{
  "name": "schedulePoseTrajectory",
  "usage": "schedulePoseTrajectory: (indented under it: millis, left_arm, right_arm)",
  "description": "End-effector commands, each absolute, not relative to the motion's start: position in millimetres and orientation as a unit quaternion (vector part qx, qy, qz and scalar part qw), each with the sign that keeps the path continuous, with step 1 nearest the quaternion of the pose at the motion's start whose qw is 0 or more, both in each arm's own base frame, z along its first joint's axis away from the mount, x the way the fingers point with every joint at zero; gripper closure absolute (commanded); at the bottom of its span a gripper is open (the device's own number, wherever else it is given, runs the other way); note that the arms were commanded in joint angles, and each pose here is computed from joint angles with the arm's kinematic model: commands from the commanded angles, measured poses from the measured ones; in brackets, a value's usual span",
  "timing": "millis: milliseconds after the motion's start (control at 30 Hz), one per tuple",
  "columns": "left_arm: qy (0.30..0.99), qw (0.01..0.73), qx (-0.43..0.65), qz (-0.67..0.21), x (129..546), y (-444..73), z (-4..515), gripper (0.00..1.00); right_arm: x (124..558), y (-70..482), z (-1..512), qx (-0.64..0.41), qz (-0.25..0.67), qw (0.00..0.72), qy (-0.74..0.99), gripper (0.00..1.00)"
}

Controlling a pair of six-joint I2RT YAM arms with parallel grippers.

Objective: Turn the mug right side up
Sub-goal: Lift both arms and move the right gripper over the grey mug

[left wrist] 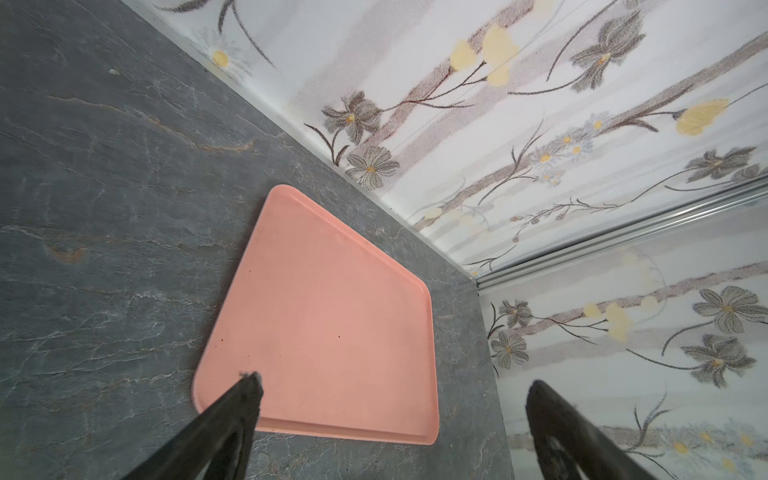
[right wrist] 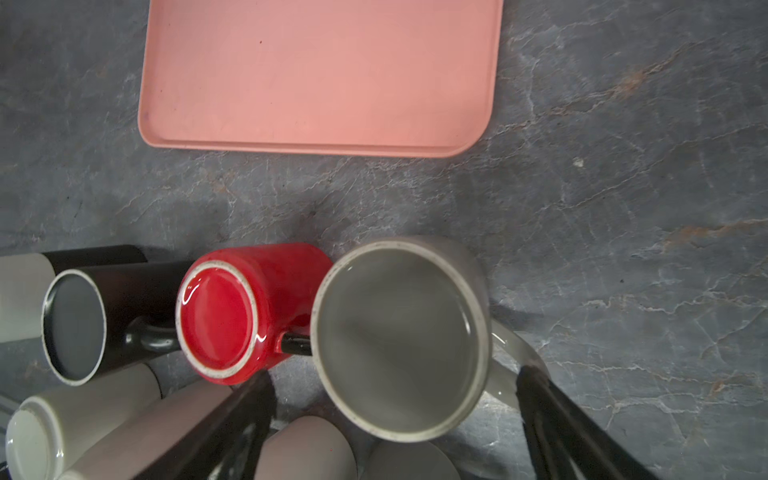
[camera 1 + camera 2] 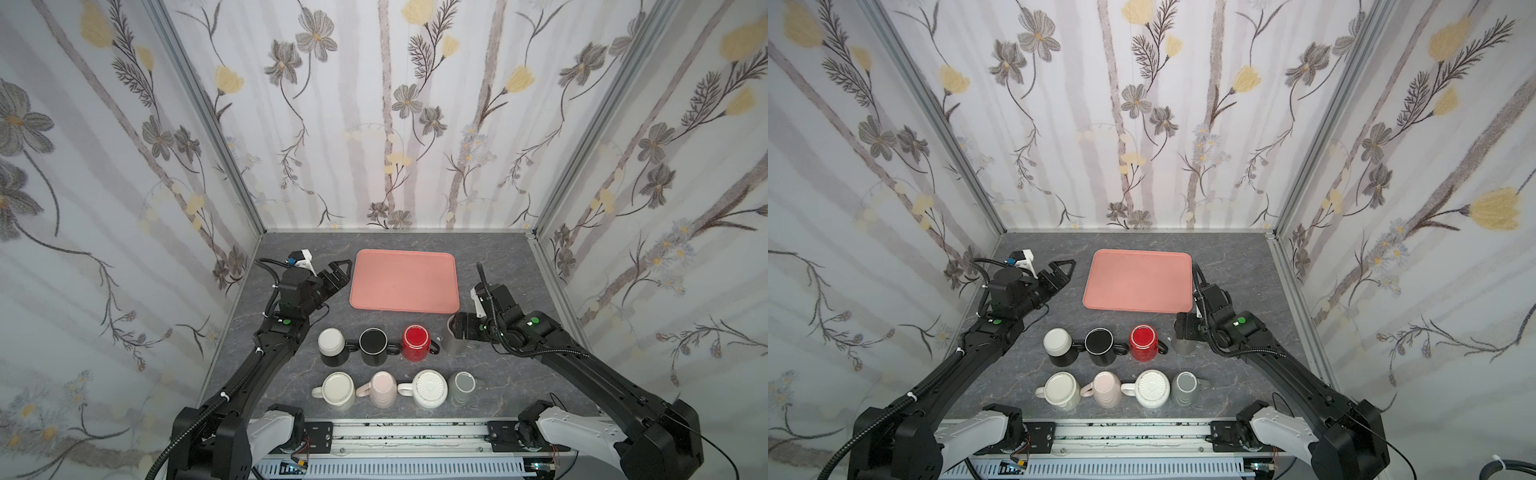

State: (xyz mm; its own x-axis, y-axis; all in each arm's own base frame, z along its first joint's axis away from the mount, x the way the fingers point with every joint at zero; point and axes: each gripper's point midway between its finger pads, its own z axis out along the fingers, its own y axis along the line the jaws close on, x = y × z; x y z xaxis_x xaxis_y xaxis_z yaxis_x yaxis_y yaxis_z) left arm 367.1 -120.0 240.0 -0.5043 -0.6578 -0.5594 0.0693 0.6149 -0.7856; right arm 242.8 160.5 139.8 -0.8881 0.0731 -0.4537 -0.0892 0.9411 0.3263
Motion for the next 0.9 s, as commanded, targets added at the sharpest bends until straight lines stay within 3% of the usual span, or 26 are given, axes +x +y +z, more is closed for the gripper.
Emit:
schedulePoseTrajectory:
  millis: [0,267,400,667,867]
  left_arm:
    - [0.772,0.461,-0.175,-0.401,367.0,-124.1,245.5,0.00]
    - [0.777,0.454,-0.172,-0.400,366.6,-126.5,240.9,0.00]
    - [0.778,0.455,-0.171,-0.399,367.0,-126.6,241.2,0.00]
    - [0.783,0.450,-0.165,-0.396,366.6,-128.2,238.1,0.00]
    - [0.780,0.442,-0.165,-0.411,370.7,-133.5,235.7,0.00]
  right_arm:
    - [237.1,167.9,139.1,0.003,0.180,0.220,0.959,0.19]
    - [243.5,185.1,139.0,0.013,0.197,0.224,0.954,0.33]
    - [253.8,192.6,142.1,0.011,0.204,0.237,0.950,0.33]
    - [246.5,169.2,138.0,-0.049,0.125,0.233,0.963,0.34]
    - [224.8,170.9,118.3,-0.077,0.120,0.206,0.968,0.13]
